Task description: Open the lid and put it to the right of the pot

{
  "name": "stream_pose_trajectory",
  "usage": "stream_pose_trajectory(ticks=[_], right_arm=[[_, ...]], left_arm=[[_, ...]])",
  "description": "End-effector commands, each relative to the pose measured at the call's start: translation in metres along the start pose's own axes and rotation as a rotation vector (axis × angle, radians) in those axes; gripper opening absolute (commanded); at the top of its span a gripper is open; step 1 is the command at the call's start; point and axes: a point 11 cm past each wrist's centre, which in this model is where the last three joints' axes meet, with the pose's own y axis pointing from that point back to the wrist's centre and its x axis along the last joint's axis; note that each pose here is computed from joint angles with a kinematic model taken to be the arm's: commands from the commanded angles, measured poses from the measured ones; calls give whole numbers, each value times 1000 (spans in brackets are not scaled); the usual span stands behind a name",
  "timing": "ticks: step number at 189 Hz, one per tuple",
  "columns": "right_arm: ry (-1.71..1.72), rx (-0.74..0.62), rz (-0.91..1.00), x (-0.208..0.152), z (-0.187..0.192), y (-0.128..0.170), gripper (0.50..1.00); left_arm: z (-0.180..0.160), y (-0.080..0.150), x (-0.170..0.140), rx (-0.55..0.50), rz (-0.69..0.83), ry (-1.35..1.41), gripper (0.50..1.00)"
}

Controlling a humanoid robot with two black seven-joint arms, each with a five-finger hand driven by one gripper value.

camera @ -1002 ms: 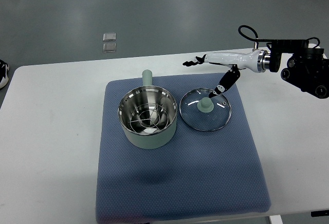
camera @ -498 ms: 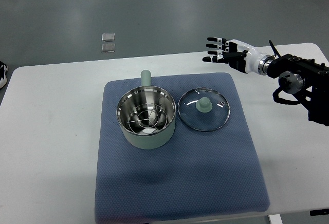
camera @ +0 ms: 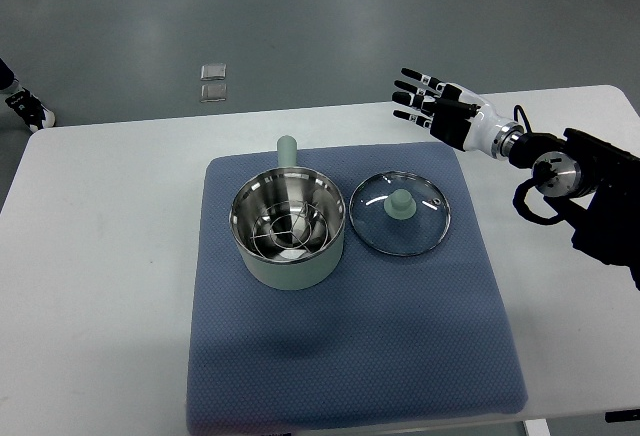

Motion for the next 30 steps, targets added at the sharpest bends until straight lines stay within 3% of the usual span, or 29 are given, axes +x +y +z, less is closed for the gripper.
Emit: stream_pose_trajectory(ticks=[1,30], right_arm=[[-11,2,-28,-2,2,1,930],[-15,5,-81,-7,0,3,930]], left_arm=[[0,0,0,0,0,0,1000],[0,0,1,0,3,0,1000]])
